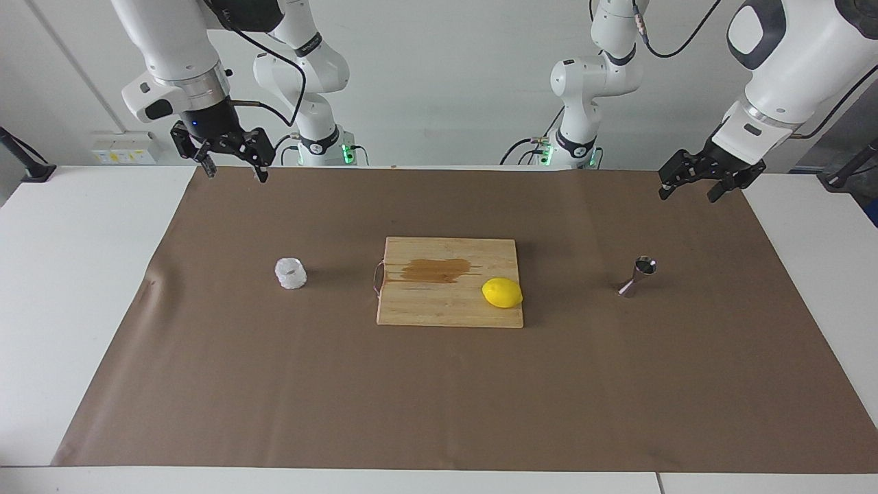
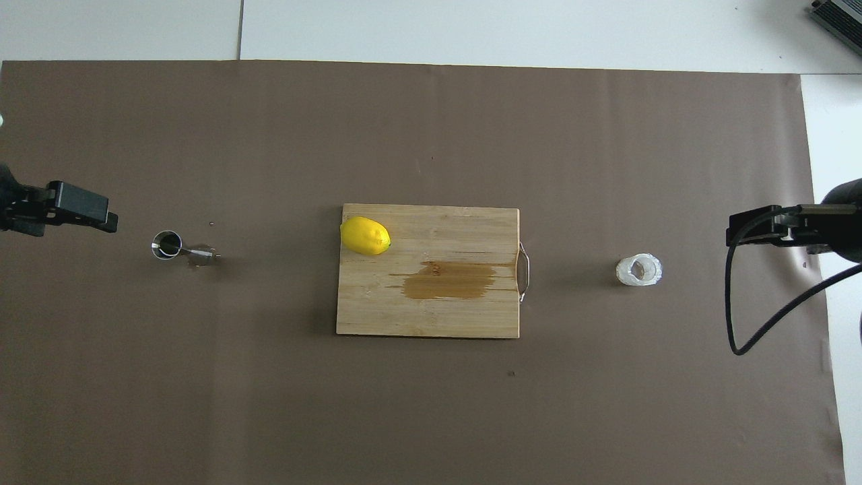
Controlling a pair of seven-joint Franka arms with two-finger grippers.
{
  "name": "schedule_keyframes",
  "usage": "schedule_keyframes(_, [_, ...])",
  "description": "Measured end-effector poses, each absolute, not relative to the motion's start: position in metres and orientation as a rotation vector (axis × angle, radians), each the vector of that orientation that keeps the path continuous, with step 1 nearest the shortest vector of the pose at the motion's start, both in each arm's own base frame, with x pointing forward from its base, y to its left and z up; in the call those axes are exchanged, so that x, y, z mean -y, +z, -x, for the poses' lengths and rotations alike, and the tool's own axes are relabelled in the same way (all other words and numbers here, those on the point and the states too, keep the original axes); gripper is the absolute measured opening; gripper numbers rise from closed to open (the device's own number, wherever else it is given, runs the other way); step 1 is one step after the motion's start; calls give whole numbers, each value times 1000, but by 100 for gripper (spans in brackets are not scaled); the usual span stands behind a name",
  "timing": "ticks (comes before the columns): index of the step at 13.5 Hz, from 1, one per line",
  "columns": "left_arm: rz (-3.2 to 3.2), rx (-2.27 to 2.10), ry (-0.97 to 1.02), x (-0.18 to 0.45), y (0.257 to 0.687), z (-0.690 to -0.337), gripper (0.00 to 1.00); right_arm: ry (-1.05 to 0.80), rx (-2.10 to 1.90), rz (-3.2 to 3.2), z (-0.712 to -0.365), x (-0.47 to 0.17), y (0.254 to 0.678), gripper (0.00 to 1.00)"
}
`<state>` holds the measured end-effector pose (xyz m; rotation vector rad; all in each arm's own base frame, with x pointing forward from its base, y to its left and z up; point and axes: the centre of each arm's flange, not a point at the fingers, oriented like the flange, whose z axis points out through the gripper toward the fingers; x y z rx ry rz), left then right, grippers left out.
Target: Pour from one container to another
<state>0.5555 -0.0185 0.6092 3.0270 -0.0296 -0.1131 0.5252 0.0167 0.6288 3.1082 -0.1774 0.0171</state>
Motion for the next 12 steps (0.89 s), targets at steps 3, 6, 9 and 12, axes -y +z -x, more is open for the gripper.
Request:
schedule_keyframes(3, [-2988, -151, -151, 7, 602, -556, 100, 17, 177, -3108, -525, -17, 629, 100])
schedule_keyframes(6, [-2897, -433, -224, -14, 584, -563, 100, 17, 177, -3108, -525, -17, 629, 100])
schedule_keyframes(9, [-2697, -702, -292, -73, 559, -572, 100, 17, 177, -3108, -525, -17, 629, 100])
schedule_keyframes(12, [-2523, -877, -363, -132, 522, -576, 100, 17, 177, -3108, -525, -17, 629, 100])
